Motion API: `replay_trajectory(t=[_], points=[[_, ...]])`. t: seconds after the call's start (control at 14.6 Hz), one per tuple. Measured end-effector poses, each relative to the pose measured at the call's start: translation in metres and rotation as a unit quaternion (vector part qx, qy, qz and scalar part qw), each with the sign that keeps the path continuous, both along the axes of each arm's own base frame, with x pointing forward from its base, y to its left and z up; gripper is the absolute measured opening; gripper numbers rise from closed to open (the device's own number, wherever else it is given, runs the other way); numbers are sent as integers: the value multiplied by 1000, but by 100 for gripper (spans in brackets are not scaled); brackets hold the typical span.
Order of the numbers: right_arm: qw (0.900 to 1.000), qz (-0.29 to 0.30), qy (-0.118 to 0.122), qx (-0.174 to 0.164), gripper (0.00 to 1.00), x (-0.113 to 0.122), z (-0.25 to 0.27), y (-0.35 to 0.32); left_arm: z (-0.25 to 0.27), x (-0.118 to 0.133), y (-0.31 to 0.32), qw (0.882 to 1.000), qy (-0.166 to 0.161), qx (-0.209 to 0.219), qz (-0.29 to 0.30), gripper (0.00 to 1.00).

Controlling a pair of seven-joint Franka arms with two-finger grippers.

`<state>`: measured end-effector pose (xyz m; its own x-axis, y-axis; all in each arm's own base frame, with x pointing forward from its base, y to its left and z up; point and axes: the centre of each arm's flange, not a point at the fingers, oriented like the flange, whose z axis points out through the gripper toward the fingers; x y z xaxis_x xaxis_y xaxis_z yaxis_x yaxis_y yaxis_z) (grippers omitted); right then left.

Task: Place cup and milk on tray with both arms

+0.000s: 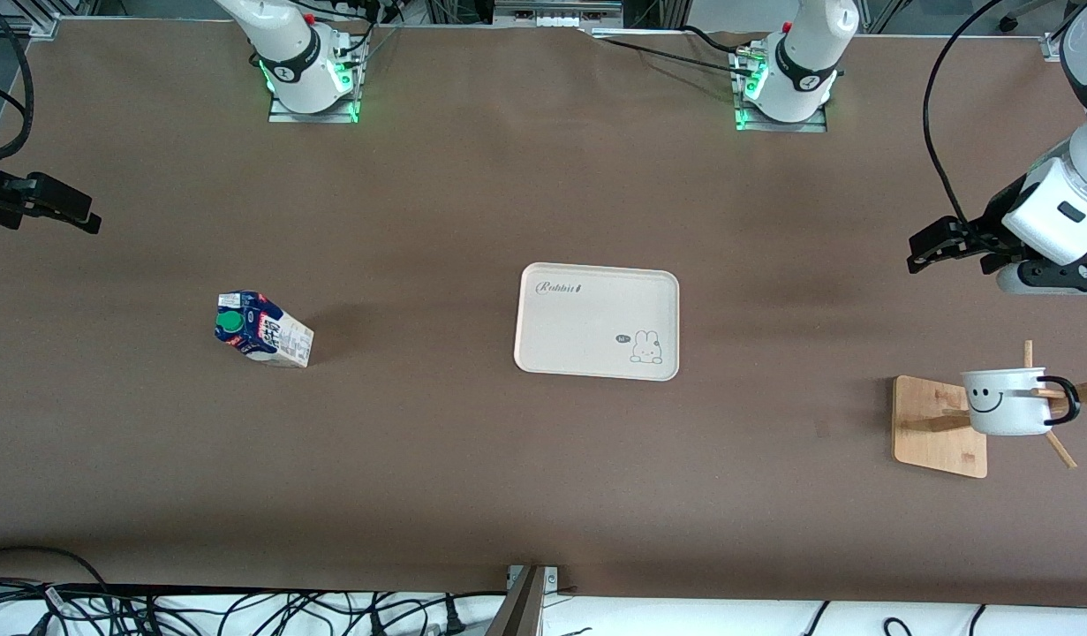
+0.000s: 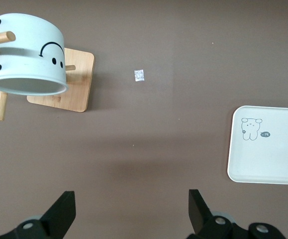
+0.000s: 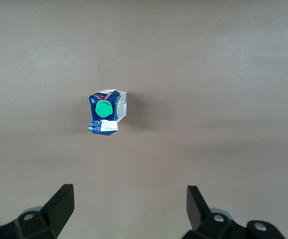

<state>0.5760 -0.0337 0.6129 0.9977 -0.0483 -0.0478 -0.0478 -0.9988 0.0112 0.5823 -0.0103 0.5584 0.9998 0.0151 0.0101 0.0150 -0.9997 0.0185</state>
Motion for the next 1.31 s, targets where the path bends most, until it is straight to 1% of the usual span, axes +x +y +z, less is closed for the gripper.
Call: replay_trajectory(t=[0.76, 0.96, 1.1, 1.31], points=[[1000, -3, 0, 0, 100, 0, 0, -4, 0, 0, 0, 1000, 0, 0, 0, 100], [1000, -3, 5, 0, 100, 2, -5, -4, 0, 0, 0, 1000, 0, 0, 0, 100], [1000, -3, 15, 1, 100, 1, -9, -4, 0, 0, 0, 1000, 0, 0, 0, 100], [999, -3, 49, 3, 100, 0, -24, -3, 0, 0, 0, 1000, 0, 0, 0, 100]])
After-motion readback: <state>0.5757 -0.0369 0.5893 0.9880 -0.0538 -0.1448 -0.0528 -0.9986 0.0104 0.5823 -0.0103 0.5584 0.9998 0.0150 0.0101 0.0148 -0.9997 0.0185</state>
